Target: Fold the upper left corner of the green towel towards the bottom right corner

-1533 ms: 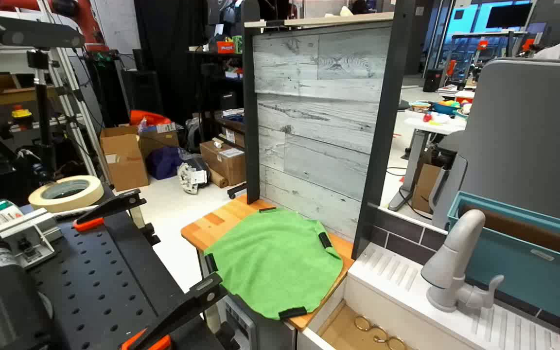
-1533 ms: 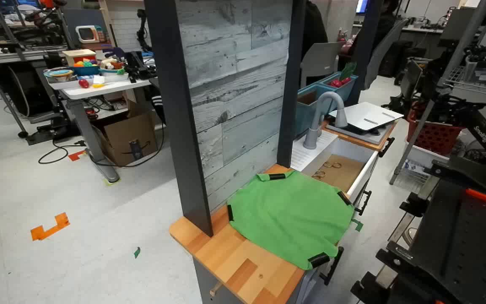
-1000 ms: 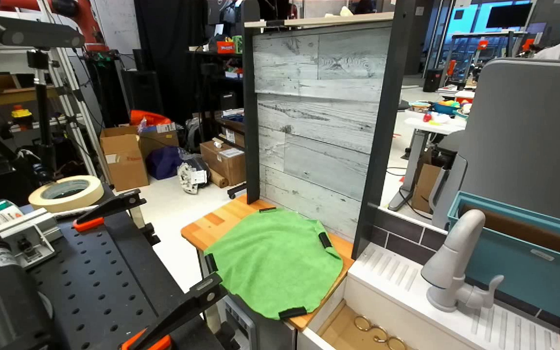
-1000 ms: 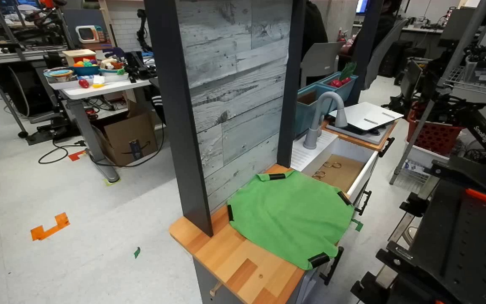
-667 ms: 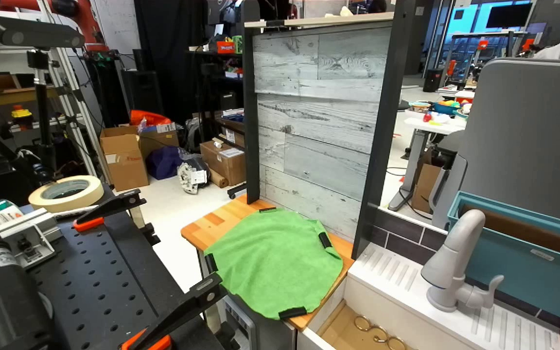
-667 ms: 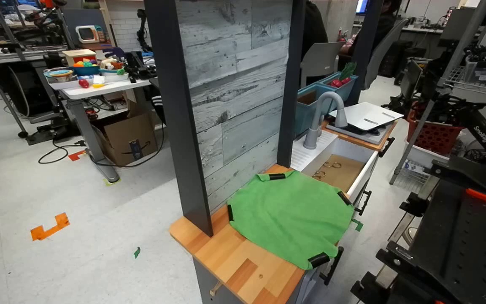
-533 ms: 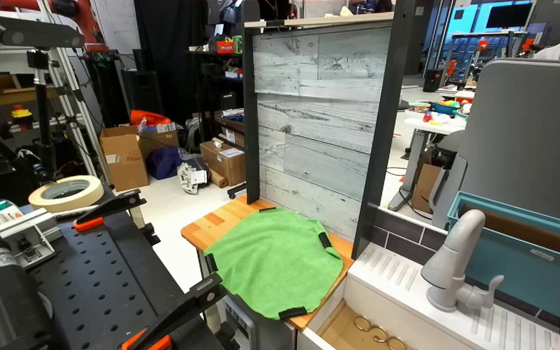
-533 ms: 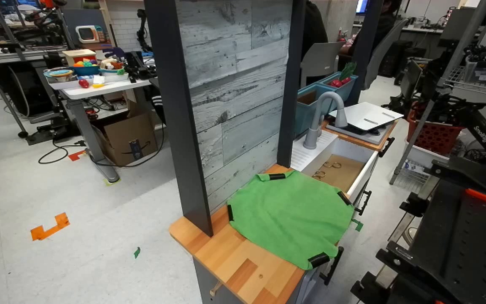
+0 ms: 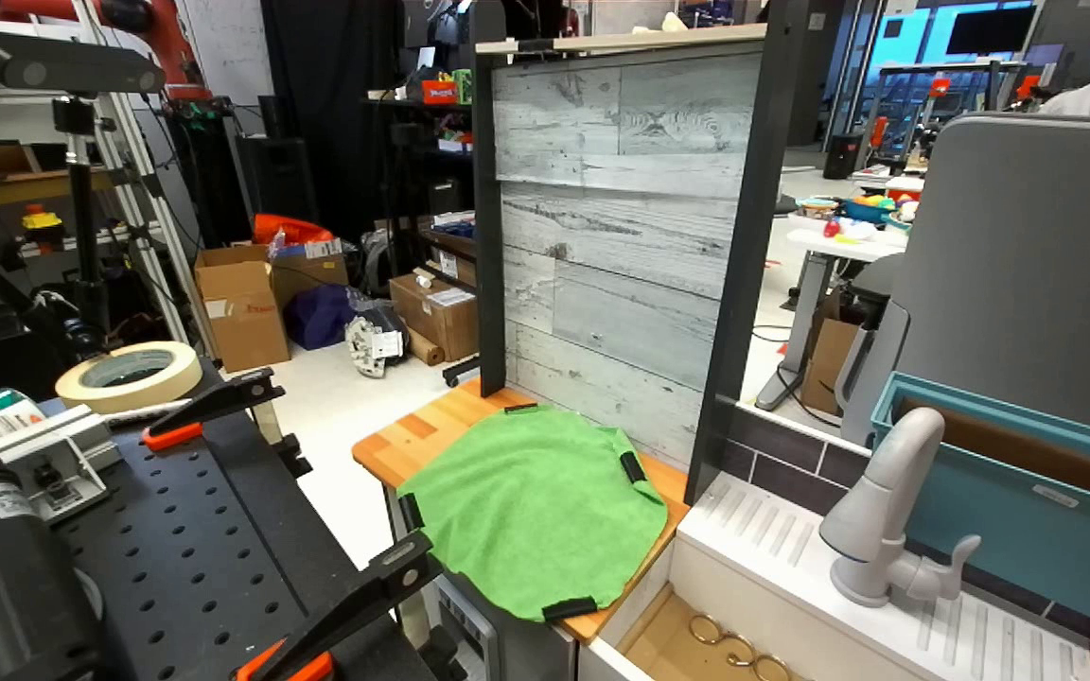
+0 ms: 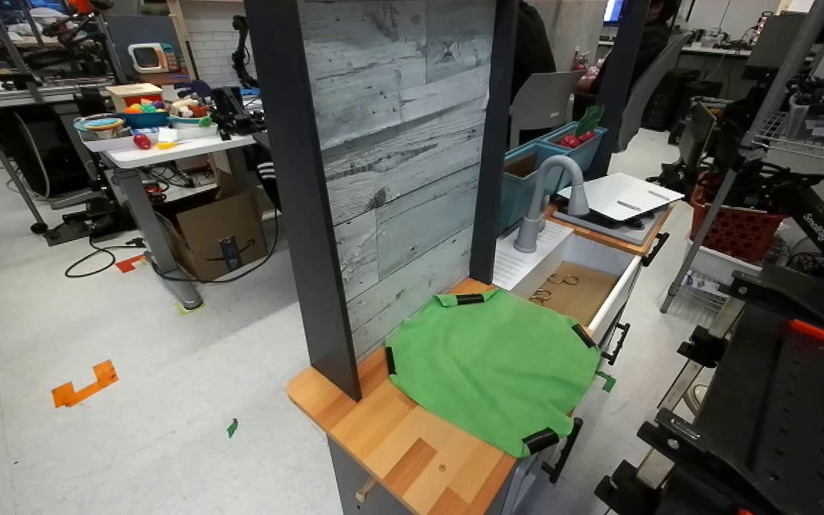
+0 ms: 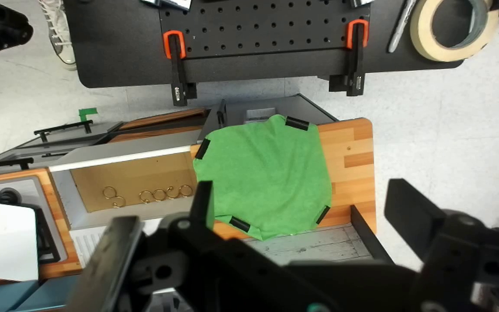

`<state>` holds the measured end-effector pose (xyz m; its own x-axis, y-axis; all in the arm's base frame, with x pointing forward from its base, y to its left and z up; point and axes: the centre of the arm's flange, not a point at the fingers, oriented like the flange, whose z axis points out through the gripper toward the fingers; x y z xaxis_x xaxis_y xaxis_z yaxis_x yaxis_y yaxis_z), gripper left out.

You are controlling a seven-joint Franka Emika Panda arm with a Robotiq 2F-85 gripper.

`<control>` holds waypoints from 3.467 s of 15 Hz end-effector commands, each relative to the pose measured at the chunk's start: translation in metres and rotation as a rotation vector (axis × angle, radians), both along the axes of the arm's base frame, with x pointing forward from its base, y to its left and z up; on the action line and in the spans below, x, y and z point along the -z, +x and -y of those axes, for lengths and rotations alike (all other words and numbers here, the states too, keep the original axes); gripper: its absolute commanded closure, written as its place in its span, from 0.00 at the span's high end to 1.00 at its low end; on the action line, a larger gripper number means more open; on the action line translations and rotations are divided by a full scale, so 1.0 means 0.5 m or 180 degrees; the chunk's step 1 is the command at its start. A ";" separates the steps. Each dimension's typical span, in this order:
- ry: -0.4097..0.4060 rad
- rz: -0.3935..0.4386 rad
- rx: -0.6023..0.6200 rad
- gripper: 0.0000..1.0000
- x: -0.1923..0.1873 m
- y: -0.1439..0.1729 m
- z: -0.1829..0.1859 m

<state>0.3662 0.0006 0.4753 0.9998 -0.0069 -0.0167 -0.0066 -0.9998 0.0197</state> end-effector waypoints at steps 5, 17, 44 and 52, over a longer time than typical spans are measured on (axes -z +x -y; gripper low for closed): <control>-0.0070 0.0222 0.0203 1.00 0.114 0.088 -0.067; -0.0227 0.0362 0.0393 1.00 0.557 0.299 -0.185; -0.0306 0.0672 0.0404 1.00 0.870 0.410 -0.297; -0.0039 0.0697 0.0489 1.00 0.942 0.437 -0.272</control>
